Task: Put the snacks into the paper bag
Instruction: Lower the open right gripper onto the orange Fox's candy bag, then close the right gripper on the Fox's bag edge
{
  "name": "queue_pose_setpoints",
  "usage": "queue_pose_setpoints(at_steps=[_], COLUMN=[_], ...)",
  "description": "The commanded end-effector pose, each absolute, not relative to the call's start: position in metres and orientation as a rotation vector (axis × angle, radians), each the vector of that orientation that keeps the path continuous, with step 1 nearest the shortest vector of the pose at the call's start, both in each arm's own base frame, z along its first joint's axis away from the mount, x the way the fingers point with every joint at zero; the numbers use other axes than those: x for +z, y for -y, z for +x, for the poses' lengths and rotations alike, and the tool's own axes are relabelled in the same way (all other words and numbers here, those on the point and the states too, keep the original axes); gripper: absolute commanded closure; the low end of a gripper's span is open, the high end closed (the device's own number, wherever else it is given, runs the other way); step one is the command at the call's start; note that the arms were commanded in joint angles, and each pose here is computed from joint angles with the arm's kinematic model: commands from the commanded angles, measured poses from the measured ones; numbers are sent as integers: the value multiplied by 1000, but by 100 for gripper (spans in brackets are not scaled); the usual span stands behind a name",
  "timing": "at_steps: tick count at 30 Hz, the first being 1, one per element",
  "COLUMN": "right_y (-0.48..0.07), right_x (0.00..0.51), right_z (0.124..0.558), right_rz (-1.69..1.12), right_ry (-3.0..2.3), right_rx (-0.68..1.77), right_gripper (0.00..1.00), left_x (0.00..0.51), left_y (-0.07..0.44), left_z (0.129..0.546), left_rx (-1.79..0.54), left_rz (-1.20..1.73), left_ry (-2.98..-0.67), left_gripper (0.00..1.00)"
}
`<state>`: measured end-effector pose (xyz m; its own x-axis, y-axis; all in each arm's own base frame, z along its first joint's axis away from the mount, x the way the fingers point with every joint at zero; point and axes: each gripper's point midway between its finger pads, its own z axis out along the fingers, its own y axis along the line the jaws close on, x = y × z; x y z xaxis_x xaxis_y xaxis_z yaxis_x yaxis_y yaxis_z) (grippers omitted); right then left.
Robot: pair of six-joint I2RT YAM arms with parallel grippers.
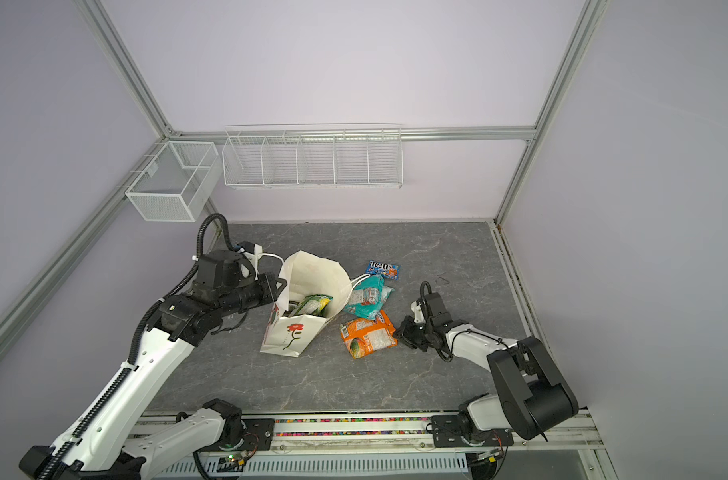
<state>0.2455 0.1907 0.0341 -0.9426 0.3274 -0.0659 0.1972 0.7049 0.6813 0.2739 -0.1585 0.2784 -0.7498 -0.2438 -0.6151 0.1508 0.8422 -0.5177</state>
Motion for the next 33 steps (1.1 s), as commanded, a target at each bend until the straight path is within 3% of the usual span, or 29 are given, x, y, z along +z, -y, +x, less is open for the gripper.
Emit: queue_pose_setpoints(at_steps=[1, 7, 33], right_y=[-189, -191, -202], right_x=[36, 44, 122], right_z=[240, 242, 245], right_rz=[418, 399, 216], right_ry=[-2733, -2713, -2479], right_rx=[1051, 1069, 1191], right_gripper=[87, 94, 94], left_x=[276, 277, 281], left_y=[159, 159, 163], left_z=[272, 271, 272], left_rx=[-729, -731, -750], left_rz=[-67, -67, -63], left_ry=[-2314, -2314, -2302], left_gripper=[100, 100, 100])
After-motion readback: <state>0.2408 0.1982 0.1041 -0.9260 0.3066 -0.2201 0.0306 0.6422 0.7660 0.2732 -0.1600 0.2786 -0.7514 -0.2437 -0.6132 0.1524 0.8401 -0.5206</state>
